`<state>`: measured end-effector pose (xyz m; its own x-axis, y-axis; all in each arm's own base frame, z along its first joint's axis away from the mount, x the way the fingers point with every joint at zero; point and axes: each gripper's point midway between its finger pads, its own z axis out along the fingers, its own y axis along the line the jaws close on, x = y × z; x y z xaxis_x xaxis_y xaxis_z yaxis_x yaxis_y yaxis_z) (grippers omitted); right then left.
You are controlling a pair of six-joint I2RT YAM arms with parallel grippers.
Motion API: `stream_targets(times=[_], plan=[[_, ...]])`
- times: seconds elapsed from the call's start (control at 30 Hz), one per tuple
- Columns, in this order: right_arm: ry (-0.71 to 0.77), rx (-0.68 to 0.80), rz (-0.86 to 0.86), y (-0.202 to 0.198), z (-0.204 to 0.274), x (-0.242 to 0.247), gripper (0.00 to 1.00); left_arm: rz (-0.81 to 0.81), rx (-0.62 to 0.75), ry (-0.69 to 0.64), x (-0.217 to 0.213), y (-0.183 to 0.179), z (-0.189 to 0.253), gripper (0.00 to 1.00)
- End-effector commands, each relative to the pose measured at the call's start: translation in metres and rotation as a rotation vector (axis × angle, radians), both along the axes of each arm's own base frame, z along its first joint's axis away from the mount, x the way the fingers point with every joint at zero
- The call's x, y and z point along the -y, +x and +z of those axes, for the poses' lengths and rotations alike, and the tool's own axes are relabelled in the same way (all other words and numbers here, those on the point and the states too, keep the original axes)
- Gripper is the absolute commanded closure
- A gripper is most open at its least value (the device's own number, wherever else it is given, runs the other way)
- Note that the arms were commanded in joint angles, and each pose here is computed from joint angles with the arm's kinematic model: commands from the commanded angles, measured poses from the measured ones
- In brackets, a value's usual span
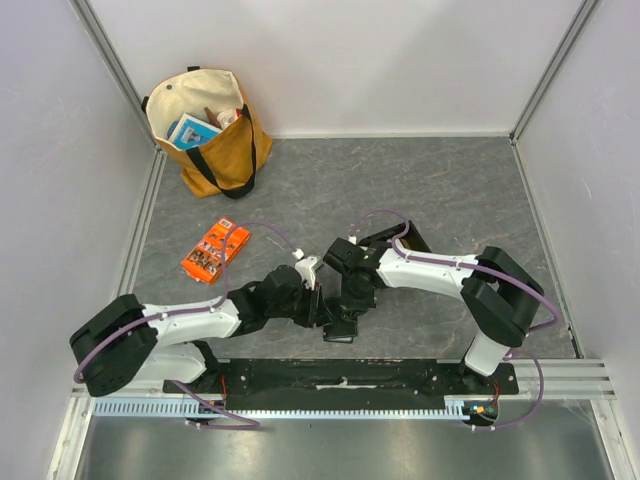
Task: Put the credit cards into the card holder
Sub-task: Close the card holder at the center of the board.
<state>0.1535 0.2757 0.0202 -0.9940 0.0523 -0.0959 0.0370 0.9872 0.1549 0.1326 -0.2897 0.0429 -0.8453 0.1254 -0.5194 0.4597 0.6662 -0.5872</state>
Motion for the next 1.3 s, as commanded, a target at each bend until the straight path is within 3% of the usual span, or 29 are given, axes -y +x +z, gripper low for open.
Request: stream_targets(times=[0.0, 0.8, 0.9, 1.03, 1.27], plan=[[-0.082, 0.064, -0.030, 0.007, -0.055, 0.008, 0.86, 0.044, 0.078, -0.094, 0.013, 0.016, 0.032, 0.74], [0.000, 0.092, -0.031, 0.009, -0.051, -0.002, 0.86, 0.058, 0.000, -0.044, 0.035, 0.028, -0.003, 0.73], [0.008, 0.092, -0.035, 0.009, -0.050, -0.003, 0.86, 0.053, -0.014, -0.039, 0.037, 0.027, -0.006, 0.77], [0.011, 0.096, -0.036, 0.009, -0.050, -0.003, 0.86, 0.059, -0.032, -0.007, 0.033, 0.026, -0.016, 0.97], [0.014, 0.097, -0.036, 0.009, -0.050, -0.003, 0.86, 0.055, -0.029, 0.040, 0.025, 0.023, -0.028, 0.98]])
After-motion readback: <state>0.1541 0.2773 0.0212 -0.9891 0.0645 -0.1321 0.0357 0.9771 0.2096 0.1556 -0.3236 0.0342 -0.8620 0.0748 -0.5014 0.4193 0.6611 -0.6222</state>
